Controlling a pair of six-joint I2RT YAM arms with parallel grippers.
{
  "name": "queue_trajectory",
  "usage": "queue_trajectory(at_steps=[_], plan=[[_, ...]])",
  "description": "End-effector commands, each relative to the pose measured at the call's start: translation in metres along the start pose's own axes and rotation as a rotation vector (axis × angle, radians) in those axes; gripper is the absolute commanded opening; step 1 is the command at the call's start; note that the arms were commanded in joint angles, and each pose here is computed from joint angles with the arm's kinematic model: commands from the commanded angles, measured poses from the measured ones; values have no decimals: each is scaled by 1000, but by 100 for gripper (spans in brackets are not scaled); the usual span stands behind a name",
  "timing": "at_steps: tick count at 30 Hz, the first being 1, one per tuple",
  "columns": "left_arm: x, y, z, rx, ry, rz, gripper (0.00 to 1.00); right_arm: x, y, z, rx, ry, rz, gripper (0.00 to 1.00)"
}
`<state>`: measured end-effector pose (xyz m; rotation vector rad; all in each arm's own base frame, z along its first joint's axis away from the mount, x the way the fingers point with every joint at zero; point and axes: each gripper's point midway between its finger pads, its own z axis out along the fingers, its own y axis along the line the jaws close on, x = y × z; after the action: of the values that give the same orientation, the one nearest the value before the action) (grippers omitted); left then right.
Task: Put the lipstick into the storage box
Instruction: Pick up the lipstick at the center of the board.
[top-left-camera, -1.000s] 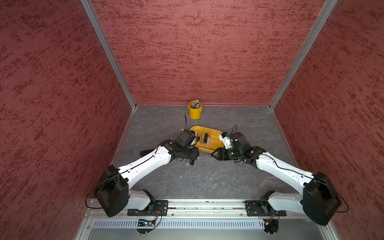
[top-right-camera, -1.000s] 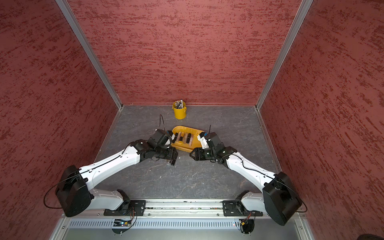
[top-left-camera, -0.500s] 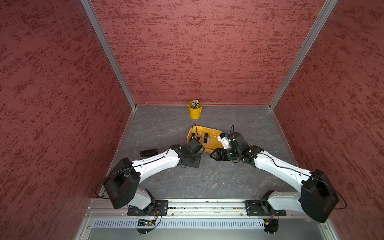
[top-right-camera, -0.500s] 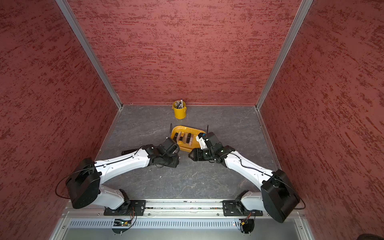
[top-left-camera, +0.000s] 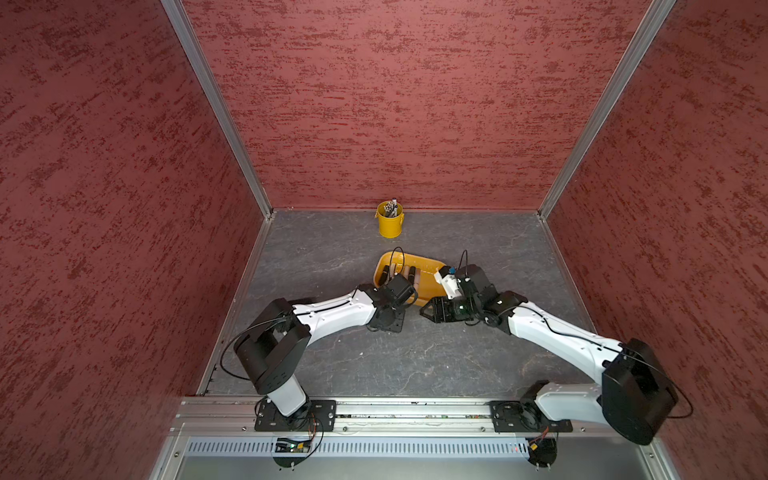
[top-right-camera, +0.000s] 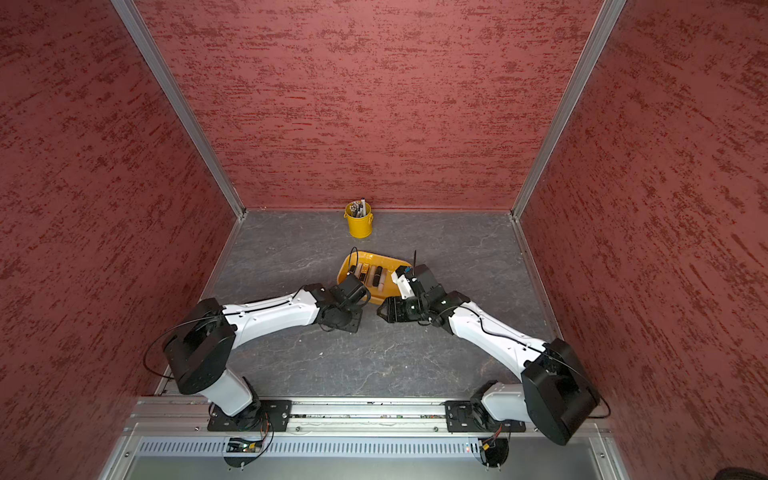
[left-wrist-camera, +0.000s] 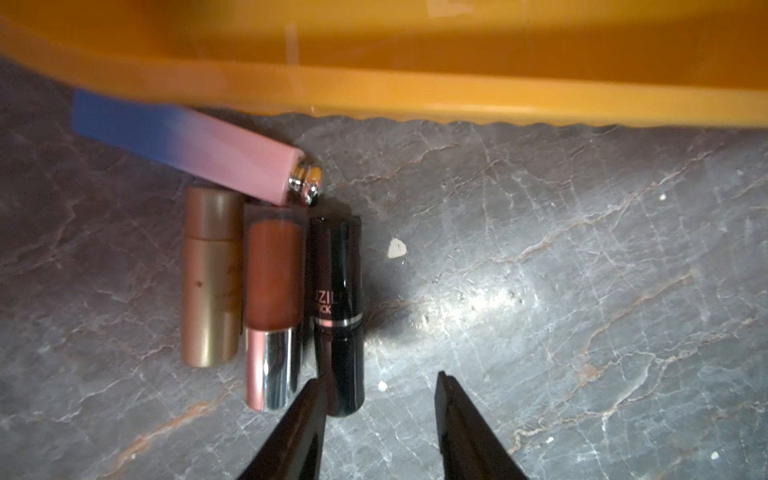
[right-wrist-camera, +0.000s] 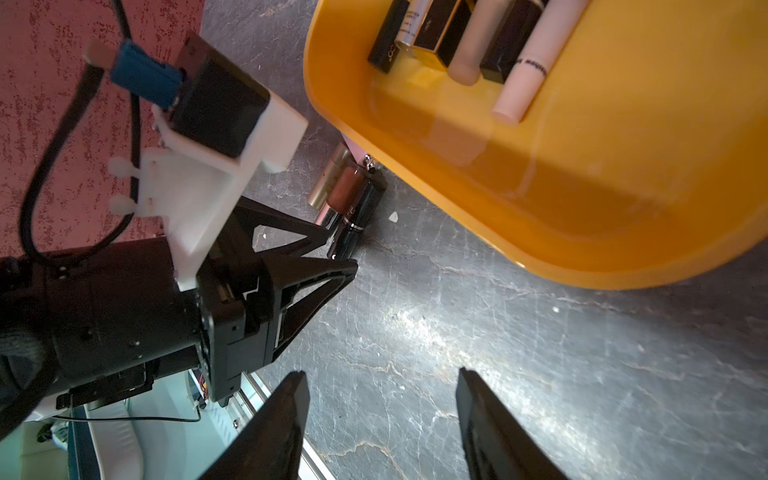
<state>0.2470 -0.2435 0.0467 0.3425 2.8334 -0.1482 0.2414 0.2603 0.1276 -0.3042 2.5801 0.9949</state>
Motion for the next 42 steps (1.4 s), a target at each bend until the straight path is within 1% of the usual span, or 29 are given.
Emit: queue_trajectory(at_steps=[1,17,22,25,30,34,38,40,42], plan=[[-3,6,4,-45,9,17,46,-4,2,0,8,-8,-23,61],[-5,12,23,-88,50,40,44,-3,-1,1,19,-3,-33,61],[-6,10,29,-94,66,49,41,-1,-2,1,19,-1,-35,62],[-6,9,31,-88,73,49,37,0,-3,0,22,-1,-35,62],[3,12,38,-95,103,49,23,0,-3,-1,21,-6,-36,62],[9,14,42,-84,122,38,15,-1,-2,-2,21,-12,-37,62],[12,12,39,-55,125,27,9,-1,1,-5,10,-16,-35,62],[11,9,33,-27,113,17,8,-3,5,-7,-8,-19,-30,63],[8,3,21,31,85,-2,8,-6,11,-10,-37,-24,-19,63]])
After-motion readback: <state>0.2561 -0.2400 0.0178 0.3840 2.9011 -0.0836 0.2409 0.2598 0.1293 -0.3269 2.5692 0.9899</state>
